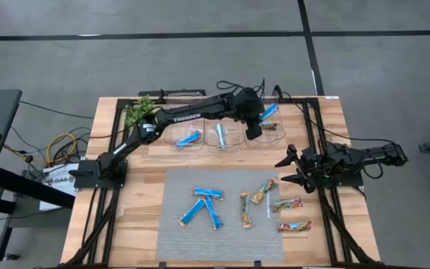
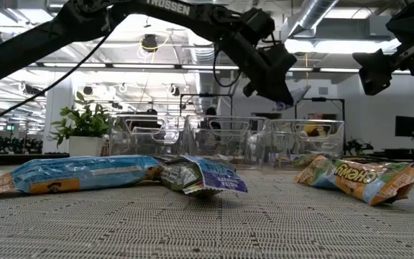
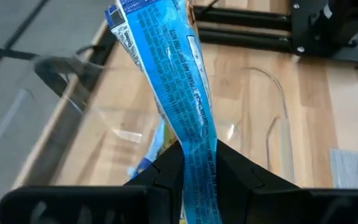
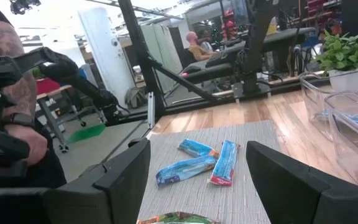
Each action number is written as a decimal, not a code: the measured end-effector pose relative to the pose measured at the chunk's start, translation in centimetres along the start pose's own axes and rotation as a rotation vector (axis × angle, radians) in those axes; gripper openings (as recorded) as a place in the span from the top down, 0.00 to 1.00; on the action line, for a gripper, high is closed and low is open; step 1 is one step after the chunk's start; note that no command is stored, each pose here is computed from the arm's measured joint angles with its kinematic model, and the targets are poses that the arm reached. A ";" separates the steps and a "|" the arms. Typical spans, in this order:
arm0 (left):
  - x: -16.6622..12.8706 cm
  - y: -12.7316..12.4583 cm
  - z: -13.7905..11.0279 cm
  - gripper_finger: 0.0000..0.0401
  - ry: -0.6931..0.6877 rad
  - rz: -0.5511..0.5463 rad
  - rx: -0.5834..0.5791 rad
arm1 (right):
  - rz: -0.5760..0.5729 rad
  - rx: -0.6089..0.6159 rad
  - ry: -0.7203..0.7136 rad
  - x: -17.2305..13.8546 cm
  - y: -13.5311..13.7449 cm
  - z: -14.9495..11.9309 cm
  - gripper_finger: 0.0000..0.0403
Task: Pick and place Granola Bars by type
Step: Put the blue granola bar into the right transparent bin, then put the orange granola bar into the middle transparent bin, then put the red granola bar into the left transparent bin
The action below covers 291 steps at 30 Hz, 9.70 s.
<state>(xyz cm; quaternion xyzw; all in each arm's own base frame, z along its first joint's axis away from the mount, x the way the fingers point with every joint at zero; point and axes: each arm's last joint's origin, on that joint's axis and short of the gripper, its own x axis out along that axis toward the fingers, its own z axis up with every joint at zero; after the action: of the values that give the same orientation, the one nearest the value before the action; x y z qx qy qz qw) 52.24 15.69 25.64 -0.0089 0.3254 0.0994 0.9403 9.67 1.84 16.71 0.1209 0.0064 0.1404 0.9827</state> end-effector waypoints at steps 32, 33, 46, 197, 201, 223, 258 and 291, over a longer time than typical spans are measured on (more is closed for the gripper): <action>-1.3 -1.0 0.7 0.48 0.009 0.012 -0.087 | 0.000 0.000 0.000 0.0 0.0 0.0 0.35; -1.4 -1.2 0.7 0.48 0.011 0.009 -0.086 | 0.000 0.000 0.000 0.0 0.0 0.0 0.35; -5.1 -4.4 1.0 0.48 -0.041 -0.027 -0.110 | -0.001 0.000 0.002 0.0 0.0 0.0 0.35; -12.8 2.8 -3.3 0.81 0.044 0.351 -0.681 | -0.001 0.000 0.002 0.0 0.0 0.0 0.35; -12.1 4.0 -4.0 0.81 0.091 0.319 -0.687 | -0.001 0.000 0.002 0.0 0.0 0.0 0.35; -4.6 1.6 -9.7 0.81 0.447 0.252 -0.558 | -0.002 0.000 0.000 0.0 0.0 0.0 0.35; -10.0 -3.7 -4.5 0.54 0.234 0.061 -0.306 | -0.001 0.000 0.002 0.0 0.0 0.0 0.35; -19.9 -22.5 -6.7 0.54 0.383 -0.198 0.255 | -0.001 0.000 0.002 0.0 0.0 0.0 0.35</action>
<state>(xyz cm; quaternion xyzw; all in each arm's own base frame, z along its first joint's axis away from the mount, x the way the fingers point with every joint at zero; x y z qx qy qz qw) 37.21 -10.52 31.48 0.0593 0.5052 -0.0387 0.8601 9.67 1.84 16.70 0.1209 0.0075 0.1400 0.9827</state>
